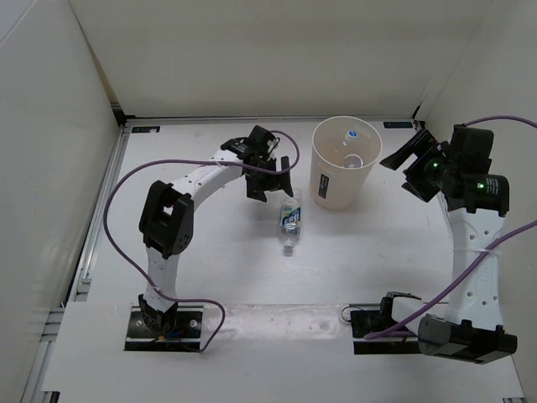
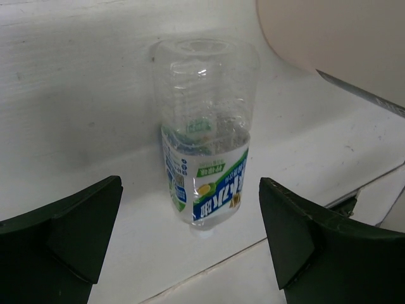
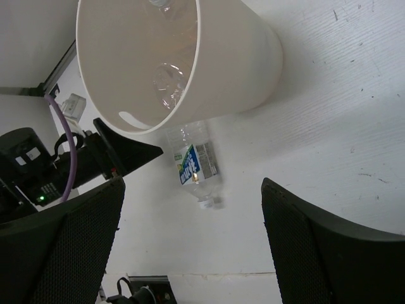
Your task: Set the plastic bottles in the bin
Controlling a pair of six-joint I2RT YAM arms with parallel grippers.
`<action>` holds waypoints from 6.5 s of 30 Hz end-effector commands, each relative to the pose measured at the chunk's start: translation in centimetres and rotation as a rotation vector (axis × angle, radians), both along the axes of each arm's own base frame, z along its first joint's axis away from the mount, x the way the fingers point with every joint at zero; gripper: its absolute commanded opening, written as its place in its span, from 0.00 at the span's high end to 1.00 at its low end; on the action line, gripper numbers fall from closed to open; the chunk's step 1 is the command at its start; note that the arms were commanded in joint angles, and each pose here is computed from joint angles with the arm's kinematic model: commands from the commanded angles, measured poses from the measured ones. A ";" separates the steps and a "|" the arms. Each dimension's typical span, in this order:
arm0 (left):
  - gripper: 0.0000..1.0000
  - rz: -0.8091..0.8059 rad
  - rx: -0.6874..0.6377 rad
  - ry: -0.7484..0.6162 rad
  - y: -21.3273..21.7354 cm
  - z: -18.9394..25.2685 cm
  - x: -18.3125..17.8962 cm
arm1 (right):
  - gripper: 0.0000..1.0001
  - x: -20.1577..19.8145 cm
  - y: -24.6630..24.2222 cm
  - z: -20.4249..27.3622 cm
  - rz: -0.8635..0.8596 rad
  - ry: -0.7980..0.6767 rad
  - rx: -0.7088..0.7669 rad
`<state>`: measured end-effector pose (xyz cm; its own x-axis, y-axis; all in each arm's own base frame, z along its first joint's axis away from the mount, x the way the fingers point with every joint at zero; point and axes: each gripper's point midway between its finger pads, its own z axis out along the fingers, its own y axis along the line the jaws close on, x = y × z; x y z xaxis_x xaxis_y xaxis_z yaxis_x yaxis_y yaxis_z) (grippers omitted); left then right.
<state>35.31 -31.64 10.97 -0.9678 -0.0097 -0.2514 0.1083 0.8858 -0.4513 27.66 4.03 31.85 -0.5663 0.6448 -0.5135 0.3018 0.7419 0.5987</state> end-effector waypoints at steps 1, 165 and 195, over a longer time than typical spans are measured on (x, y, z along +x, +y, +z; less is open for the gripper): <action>0.00 0.063 -0.069 -0.137 -1.2 2.4 2.2 | 0.10 -0.2 0.0 0.9 0.018 -0.020 -0.035; 0.00 0.719 0.345 -0.756 36.2 6.7 -5.0 | 0.10 -0.5 -2.0 -1.9 -0.152 0.135 -0.101; 0.00 0.835 0.363 -0.994 37.9 2.8 -6.7 | 0.10 -0.7 -2.0 -3.7 -0.162 0.187 -0.101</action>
<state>27.10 6.61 11.60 -0.2045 -0.3298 -0.9216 -0.4475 0.8689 -0.2116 26.53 2.34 27.74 -0.5773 0.6676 -0.4702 0.5056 0.7444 0.4361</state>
